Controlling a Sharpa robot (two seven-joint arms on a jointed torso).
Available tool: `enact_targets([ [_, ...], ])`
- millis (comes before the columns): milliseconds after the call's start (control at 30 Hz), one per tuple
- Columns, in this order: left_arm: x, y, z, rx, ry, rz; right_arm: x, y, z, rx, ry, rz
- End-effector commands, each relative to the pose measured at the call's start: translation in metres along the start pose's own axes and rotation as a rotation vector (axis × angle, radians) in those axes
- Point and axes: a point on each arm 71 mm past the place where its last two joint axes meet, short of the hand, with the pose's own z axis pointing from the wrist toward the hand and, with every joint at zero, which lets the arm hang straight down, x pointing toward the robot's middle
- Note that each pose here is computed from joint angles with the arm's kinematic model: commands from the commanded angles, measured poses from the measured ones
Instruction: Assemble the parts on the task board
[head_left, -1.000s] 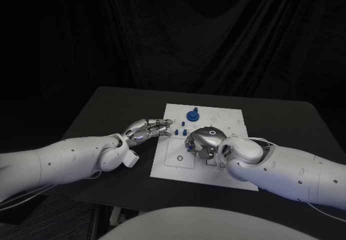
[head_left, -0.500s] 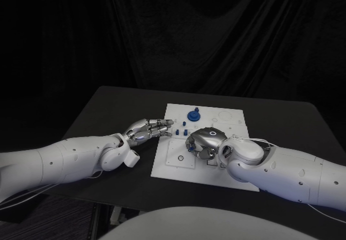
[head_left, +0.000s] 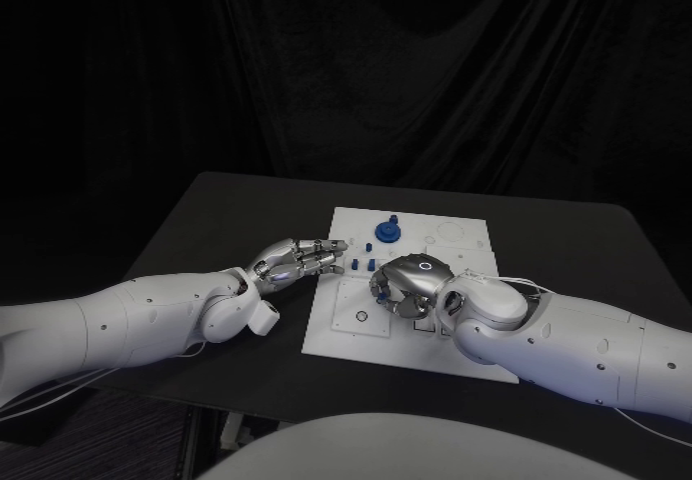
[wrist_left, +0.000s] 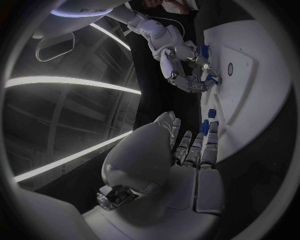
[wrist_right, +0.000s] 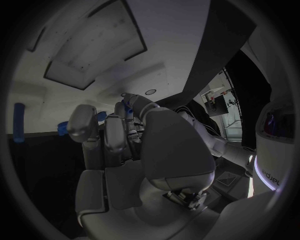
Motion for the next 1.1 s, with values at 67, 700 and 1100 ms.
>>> enact_targets([
  [67,0.0018,-0.0088,0.0,0.134,0.008,-0.019,-0.0004,0.0009,0.0002,-0.01,-0.022,-0.002],
  [700,0.0018,-0.0069,0.0001,0.124,0.011,-0.022,0.0011,-0.0007,-0.0004,0.003,-0.001,0.012],
  [1100,0.0017,-0.0059,0.0,0.121,0.011,-0.023,0.0019,-0.0015,-0.0009,0.009,0.01,0.02],
])
